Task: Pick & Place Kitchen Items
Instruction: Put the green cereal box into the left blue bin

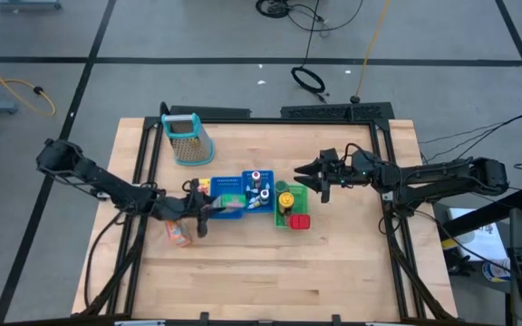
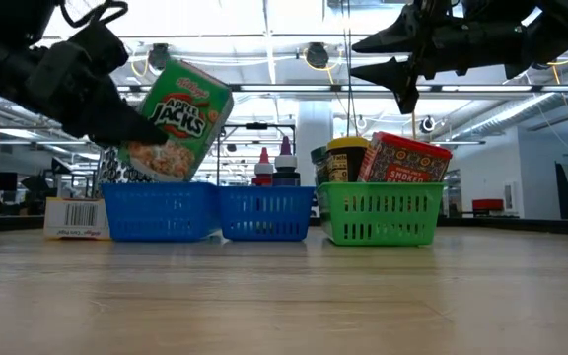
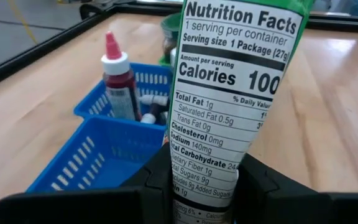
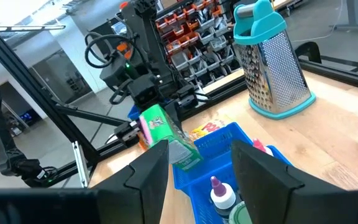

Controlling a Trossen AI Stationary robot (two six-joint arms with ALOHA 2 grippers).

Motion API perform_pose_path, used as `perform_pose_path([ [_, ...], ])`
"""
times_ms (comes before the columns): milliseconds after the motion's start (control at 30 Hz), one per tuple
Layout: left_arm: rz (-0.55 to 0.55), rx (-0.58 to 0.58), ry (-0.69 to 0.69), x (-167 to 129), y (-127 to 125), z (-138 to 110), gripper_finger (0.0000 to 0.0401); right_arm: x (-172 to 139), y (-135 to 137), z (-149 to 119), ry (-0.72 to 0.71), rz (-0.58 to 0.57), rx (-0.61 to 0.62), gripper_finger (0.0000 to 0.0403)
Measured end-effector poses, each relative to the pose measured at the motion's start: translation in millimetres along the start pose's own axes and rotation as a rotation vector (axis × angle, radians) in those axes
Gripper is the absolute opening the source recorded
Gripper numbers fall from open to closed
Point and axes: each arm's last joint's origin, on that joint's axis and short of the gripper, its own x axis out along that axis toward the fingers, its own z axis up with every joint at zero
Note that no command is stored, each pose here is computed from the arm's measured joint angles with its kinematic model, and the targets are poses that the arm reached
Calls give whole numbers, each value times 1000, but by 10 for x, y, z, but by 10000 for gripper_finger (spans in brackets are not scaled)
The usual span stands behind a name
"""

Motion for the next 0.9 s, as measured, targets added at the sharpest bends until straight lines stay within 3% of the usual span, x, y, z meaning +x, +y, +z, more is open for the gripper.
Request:
perform_pose_path([
  [233, -49, -28, 24, 15, 27, -19, 102, 0, 0, 0, 0, 0, -2, 169],
  [533, -21, -23, 46, 30, 67, -38, 106, 0, 0, 0, 0, 0, -2, 169],
  [767, 1, -79, 43, 46, 103, -29, 134, 0, 0, 0, 0, 0, -2, 169],
  [900, -39, -73, 53, 45, 92, -30, 155, 0, 0, 0, 0, 0, -2, 169],
])
